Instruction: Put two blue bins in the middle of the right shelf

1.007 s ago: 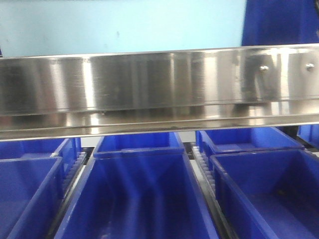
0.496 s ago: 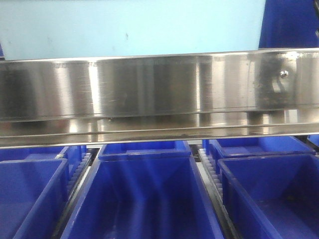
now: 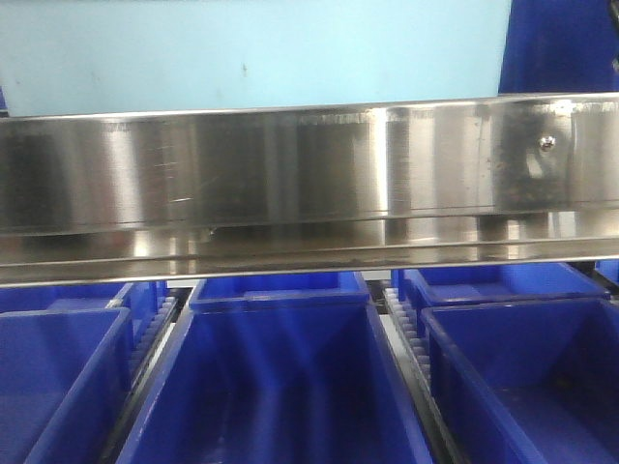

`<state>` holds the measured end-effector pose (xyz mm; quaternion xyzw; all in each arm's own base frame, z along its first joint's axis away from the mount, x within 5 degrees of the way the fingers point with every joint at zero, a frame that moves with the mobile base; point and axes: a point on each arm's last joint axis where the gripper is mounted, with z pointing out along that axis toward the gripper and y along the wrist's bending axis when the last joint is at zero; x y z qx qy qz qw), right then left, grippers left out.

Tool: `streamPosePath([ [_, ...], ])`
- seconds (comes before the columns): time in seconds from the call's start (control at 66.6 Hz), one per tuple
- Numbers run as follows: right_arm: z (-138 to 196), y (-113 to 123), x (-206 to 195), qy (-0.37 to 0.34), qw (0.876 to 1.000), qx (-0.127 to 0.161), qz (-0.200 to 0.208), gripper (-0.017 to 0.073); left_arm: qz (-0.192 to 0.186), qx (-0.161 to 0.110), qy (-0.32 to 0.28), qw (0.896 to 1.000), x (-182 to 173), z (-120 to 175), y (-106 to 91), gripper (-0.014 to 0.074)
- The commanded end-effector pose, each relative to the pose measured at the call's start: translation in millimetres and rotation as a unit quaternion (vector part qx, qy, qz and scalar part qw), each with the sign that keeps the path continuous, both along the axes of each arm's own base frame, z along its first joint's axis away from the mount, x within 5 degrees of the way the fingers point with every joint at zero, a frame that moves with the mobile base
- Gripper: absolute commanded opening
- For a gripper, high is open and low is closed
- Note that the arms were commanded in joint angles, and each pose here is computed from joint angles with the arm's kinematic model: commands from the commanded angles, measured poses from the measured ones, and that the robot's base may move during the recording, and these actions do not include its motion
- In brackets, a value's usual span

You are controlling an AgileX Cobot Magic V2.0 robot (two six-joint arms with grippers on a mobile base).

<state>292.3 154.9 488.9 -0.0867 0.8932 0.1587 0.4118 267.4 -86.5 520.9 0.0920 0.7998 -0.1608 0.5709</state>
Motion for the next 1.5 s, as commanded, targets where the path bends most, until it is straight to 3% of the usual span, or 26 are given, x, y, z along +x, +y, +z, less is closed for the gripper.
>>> streamPosePath([
  [0.0,5,-4,-1,-0.019,1.000,-0.015,0.001,-0.0154,0.000,-0.034,-0.047,0.998,-8,17,1.5,-0.0111],
  [0.721,8,-3,1,-0.039,0.999,-0.005,0.002,-0.0154,0.000,-0.035,-0.048,0.998,-8,17,1.5,-0.0111],
  [0.902,10,-4,1,-0.044,0.999,-0.007,0.000,-0.0154,-0.016,-0.025,0.017,0.999,-10,5,-1.5,-0.0111],
  [1.187,-3,-6,17,-0.043,0.997,-0.057,0.010,-0.0154,-0.042,0.003,0.143,0.989,0,-27,-9.9,-0.0111],
  [1.277,-8,-9,24,-0.037,0.997,-0.064,0.005,-0.0154,-0.057,0.001,0.162,0.985,4,-33,-17.5,-0.0111],
  [1.488,-16,-10,34,-0.032,0.996,-0.080,0.006,-0.0154,-0.074,0.037,0.195,0.977,10,-50,-34.1,-0.0111],
])
